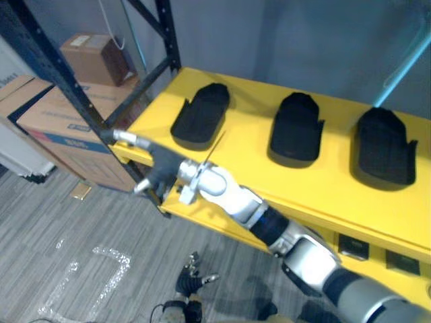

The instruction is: Walk over and take plastic housings, then place them on the shelf

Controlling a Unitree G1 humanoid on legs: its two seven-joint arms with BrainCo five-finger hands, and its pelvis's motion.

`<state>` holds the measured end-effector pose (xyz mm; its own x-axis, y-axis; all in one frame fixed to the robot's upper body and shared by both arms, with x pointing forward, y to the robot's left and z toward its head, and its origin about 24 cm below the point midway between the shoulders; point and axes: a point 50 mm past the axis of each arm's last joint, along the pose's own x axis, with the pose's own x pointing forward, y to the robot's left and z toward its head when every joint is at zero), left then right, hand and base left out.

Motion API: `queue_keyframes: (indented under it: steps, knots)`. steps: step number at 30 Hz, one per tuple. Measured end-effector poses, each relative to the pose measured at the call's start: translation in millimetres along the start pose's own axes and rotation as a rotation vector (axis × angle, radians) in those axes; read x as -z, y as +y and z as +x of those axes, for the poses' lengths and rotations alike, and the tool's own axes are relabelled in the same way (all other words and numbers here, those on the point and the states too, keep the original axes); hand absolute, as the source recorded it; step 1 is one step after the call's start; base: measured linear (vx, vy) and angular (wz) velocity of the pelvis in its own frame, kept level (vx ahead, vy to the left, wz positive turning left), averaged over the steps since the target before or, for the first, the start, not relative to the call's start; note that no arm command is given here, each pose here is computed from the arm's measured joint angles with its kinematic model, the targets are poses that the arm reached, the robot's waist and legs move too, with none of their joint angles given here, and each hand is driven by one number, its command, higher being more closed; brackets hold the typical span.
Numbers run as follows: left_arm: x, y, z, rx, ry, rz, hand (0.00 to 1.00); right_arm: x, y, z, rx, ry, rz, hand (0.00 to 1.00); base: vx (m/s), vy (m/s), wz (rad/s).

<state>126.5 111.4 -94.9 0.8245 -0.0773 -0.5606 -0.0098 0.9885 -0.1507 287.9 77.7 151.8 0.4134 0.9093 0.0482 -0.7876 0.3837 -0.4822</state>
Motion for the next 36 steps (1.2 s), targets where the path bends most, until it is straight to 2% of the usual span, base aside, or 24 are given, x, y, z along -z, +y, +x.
queue_keyframes:
  steps: [8, 13, 19, 25, 36]
  knots:
    - [1.5, 10.4, -1.9, -0.020, 0.007, 0.026, 0.00, 47.7, -4.7, -8.8, 0.017, 0.202, 0.064, 0.00, 0.00, -0.007, 0.05]
    - [-1.2, 10.0, 0.2, -0.019, -0.001, 0.026, 0.00, 65.8, -31.0, -20.8, 0.209, 0.248, 0.099, 0.00, 0.01, -0.007, 0.08]
    - [-4.2, 9.9, 2.4, -0.021, -0.009, 0.008, 0.00, 62.4, -75.2, -32.8, 0.382, 0.241, 0.060, 0.00, -0.01, 0.000, 0.12]
    - [-8.1, 13.8, 4.3, -0.028, -0.025, -0.001, 0.00, 46.1, -112.0, -45.0, 0.464, 0.194, -0.013, 0.00, -0.04, -0.008, 0.08]
    - [-20.7, 10.7, 7.5, -0.015, -0.073, -0.032, 0.00, 42.5, -133.2, -51.8, 0.480, 0.249, -0.103, 0.00, -0.02, -0.019, 0.02]
